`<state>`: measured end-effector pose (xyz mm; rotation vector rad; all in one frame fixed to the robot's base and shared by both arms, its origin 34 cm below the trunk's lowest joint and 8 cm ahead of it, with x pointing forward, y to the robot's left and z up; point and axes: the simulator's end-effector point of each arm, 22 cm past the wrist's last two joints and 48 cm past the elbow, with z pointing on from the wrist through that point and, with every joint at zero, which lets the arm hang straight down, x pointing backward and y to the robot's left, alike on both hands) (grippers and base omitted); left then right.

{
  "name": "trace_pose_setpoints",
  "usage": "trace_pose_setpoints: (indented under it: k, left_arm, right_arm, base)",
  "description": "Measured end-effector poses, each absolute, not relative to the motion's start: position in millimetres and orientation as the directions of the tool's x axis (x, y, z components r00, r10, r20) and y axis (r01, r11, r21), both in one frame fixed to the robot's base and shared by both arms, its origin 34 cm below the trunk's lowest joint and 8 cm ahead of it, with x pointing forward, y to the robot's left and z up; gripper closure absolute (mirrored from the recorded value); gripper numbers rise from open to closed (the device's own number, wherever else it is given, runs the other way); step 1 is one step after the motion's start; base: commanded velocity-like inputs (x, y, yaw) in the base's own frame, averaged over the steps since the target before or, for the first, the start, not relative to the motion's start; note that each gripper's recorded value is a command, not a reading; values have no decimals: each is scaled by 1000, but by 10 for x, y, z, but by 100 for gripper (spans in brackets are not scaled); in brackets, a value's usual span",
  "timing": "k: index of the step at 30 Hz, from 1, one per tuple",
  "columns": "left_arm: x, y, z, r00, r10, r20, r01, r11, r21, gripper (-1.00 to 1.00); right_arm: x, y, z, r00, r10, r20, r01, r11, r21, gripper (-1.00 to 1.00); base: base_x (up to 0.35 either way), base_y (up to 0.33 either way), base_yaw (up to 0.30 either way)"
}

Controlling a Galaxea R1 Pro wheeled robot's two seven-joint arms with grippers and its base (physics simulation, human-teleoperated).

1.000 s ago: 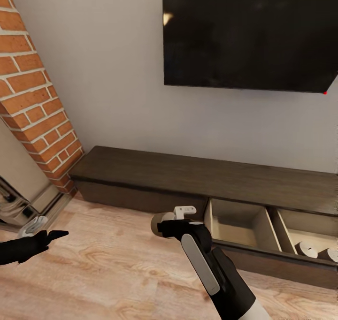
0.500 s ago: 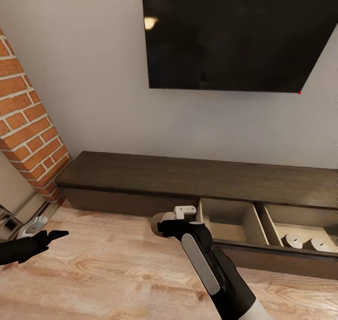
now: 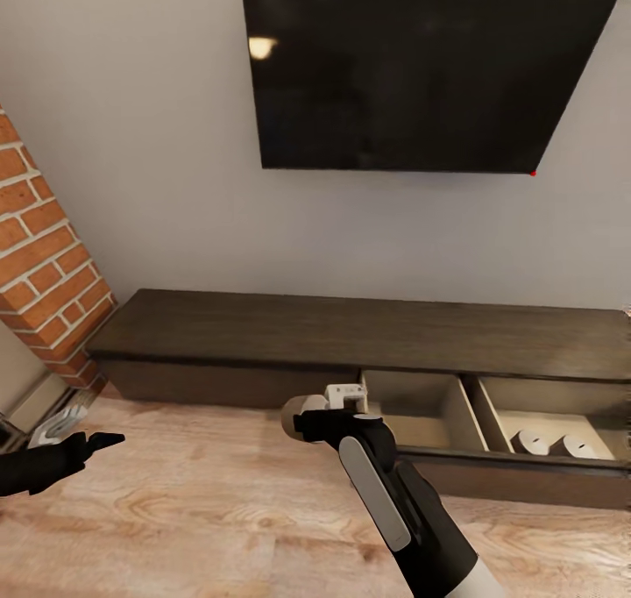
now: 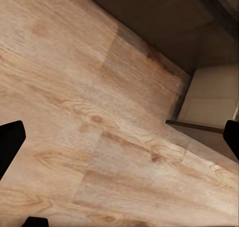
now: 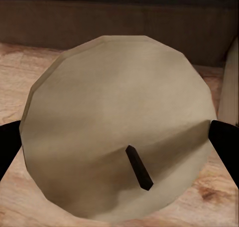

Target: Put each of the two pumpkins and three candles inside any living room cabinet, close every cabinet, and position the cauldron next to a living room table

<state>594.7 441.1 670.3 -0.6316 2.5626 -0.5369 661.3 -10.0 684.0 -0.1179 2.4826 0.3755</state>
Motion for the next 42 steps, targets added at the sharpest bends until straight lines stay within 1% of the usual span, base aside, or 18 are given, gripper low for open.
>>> trace_pose_setpoints:
  k: [12, 24, 42]
  left_arm:
    - [5957, 4412, 6761, -792, -511, -334, -332, 820, -466, -100]
    - [5958, 4396, 6759, -791, -512, -333, -332, 818, -470, -100]
    - [6015, 4459, 6828, -771, -530, -352, -338, 810, -480, -100]
  right_arm:
    - [6618, -100, 6900, -799, 3, -602, -174, 956, 237, 100]
    - [6621, -95, 6908, -798, 6, -603, -174, 955, 240, 100]
    - [6678, -207, 6898, -799, 36, -601, -141, 959, 244, 100]
  base:
    - [0, 0, -217]
    - [0, 0, -46]
    - [0, 0, -274]
